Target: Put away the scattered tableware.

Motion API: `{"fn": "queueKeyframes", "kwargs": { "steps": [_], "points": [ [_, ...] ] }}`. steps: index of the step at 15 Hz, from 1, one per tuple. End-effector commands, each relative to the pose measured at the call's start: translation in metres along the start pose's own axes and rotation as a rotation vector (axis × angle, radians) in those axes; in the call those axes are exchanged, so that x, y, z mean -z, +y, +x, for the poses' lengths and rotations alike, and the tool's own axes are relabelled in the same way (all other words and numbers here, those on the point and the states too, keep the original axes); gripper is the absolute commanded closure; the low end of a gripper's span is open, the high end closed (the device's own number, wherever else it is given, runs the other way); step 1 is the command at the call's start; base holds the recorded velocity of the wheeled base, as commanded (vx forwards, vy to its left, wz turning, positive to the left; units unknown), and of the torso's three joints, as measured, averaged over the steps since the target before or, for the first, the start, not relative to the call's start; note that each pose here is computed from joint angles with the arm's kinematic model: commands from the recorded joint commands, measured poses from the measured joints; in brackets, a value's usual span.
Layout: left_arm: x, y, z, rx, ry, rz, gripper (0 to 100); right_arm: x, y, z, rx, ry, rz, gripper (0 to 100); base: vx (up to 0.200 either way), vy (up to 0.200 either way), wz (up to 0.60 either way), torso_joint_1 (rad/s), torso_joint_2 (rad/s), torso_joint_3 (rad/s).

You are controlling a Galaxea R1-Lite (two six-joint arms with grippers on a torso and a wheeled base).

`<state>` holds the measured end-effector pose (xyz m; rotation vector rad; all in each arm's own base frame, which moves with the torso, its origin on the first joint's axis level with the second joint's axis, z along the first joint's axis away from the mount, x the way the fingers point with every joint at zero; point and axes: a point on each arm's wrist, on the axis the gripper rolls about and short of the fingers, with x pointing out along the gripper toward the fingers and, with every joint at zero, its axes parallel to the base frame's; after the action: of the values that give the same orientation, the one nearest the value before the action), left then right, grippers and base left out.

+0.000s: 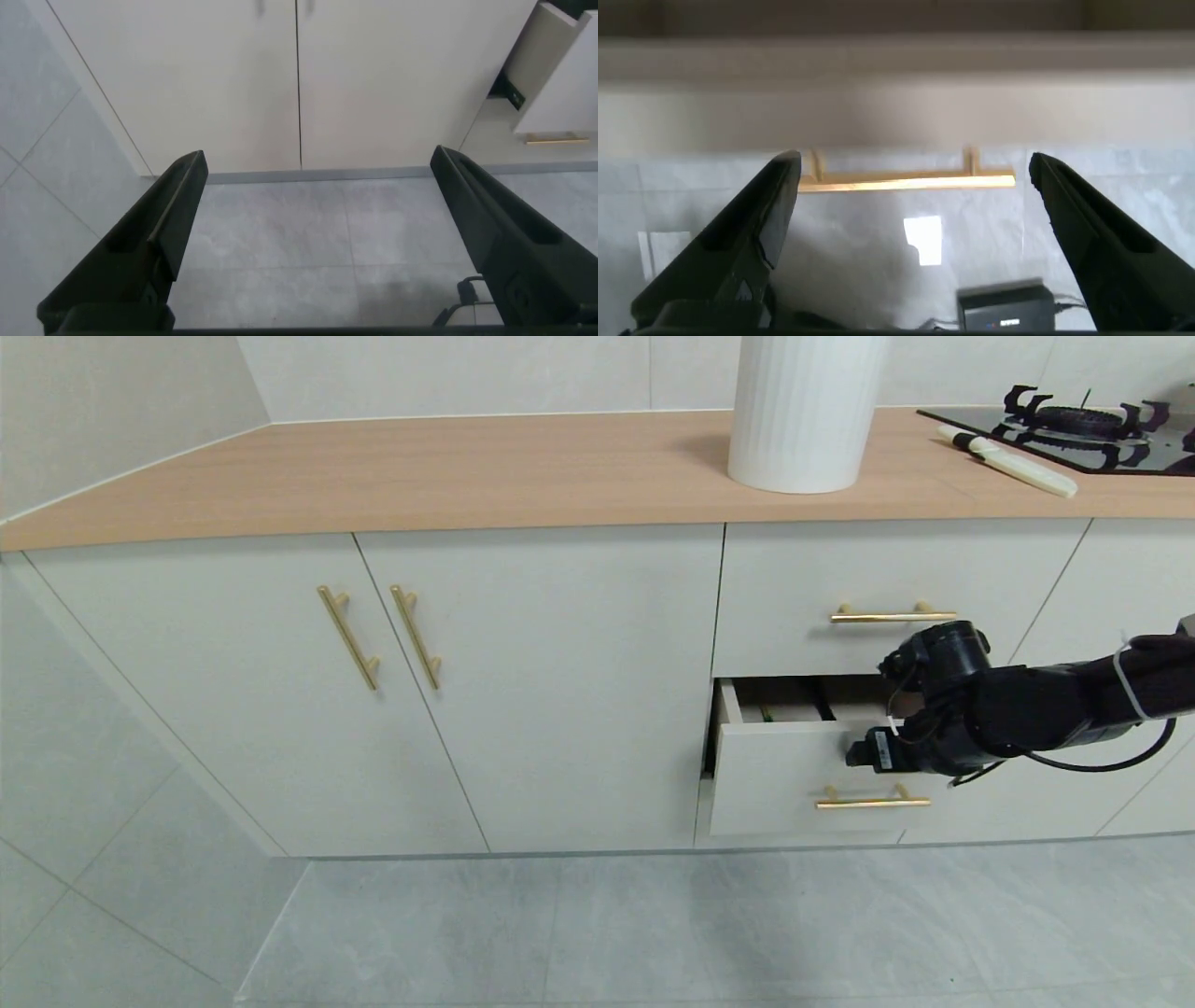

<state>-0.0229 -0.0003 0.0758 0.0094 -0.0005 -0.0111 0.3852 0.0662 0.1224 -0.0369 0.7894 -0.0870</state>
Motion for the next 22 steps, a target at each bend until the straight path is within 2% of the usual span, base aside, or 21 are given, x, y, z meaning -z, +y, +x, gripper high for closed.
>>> {"fn": "queueKeyframes", "kwargs": {
  "steps": [1,5,7,10,14,19,22],
  "points": [
    [0.000,0.000,0.000,0.000,0.002,0.000,0,-0.008,-0.005,0.010,0.012,-0.014,0.019,0,0.000,0.000,0.00,0.000,0.00,0.000],
    [0.000,0.000,0.000,0.000,0.002,0.000,0,-0.018,-0.013,0.018,0.020,-0.069,0.075,0,0.000,0.000,0.00,0.000,0.00,0.000],
    [0.000,0.000,0.000,0.000,0.002,0.000,0,-0.023,-0.016,0.023,0.019,-0.126,0.130,0,0.000,0.000,0.00,0.000,0.00,0.000],
    [0.000,0.000,0.000,0.000,0.002,0.000,0,-0.024,-0.015,0.026,0.014,-0.147,0.157,0,0.000,0.000,0.00,0.000,0.00,0.000],
    [0.000,0.000,0.000,0.000,0.002,0.000,0,-0.027,-0.011,0.037,0.004,-0.232,0.194,0,0.000,0.000,0.00,0.000,0.00,0.000],
    [0.000,0.000,0.000,0.000,0.002,0.000,0,-0.026,-0.010,0.045,0.009,-0.242,0.205,0,0.000,0.000,0.00,0.000,0.00,0.000],
    [0.000,0.000,0.000,0.000,0.002,0.000,0,-0.028,-0.008,0.053,0.048,-0.314,0.224,0,0.000,0.000,0.00,0.000,0.00,0.000]
  ]
}}
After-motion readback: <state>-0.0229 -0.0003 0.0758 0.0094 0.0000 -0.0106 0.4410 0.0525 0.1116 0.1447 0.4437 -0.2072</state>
